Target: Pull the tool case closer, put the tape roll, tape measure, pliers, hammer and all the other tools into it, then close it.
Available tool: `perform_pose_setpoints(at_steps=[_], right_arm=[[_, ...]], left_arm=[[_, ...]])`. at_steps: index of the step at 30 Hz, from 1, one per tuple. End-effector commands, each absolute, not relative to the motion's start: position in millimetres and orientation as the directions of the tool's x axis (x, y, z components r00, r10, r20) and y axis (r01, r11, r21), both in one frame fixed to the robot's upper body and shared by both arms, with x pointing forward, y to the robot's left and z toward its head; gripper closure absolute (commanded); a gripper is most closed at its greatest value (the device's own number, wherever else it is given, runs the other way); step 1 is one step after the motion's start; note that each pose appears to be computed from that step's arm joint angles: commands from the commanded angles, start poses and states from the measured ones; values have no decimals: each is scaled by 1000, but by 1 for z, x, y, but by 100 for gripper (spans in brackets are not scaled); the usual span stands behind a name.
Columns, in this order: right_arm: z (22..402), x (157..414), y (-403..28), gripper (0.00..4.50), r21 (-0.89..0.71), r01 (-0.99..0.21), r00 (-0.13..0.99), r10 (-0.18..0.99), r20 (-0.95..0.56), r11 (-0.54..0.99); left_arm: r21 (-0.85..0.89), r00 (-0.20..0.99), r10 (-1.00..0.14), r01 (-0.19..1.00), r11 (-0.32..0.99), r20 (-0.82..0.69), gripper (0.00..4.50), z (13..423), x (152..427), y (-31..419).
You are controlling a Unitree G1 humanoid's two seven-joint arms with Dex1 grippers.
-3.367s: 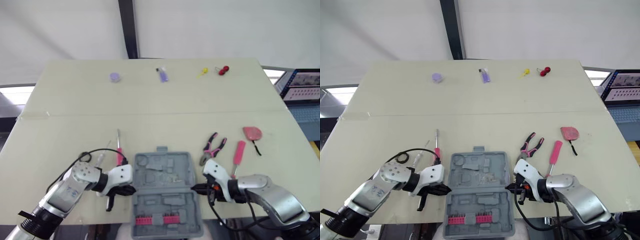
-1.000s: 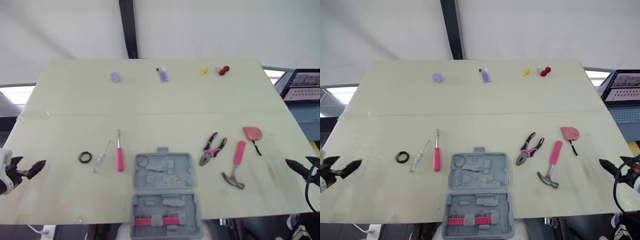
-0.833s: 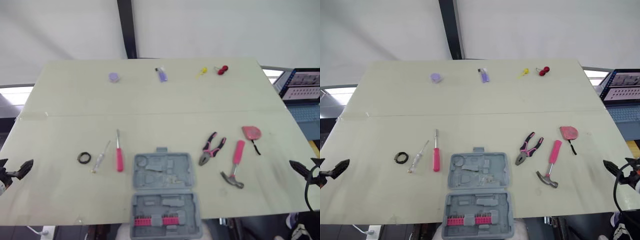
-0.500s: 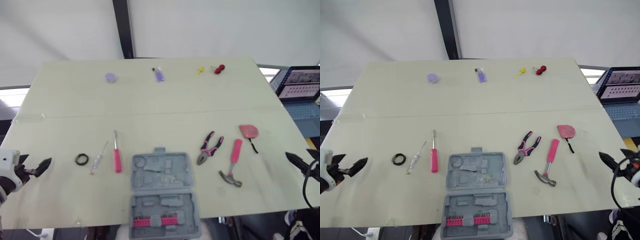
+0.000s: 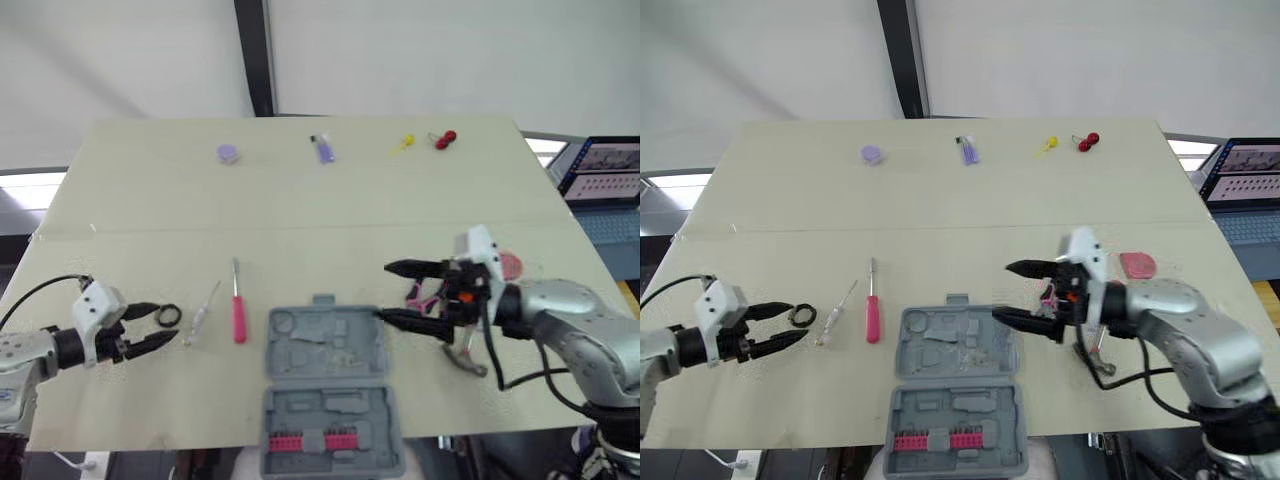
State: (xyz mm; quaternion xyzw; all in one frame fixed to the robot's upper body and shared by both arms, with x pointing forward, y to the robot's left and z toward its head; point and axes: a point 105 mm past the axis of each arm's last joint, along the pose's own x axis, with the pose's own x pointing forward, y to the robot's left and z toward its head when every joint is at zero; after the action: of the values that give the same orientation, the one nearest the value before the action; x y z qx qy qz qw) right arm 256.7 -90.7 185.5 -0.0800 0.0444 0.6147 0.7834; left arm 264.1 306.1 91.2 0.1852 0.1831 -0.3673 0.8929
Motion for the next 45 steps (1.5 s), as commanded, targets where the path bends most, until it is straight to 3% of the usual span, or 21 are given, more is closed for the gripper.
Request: perform_pose_setpoints(at_steps=[1,17,45], right_arm=[[189,258,-76,0,-114,-971,228,961,-158,212],[184,254,-35,0,-166,-976,166,973,-162,139],[180,249,-38,0,-138,-980,167,972,-166,144]], left_arm=[[227,686,-567,706,671,-456,288,94,266,314],[214,702,-561,688,694,-440,288,83,265,318],[224,691,-529,688,691,-492,288,55,271,323]])
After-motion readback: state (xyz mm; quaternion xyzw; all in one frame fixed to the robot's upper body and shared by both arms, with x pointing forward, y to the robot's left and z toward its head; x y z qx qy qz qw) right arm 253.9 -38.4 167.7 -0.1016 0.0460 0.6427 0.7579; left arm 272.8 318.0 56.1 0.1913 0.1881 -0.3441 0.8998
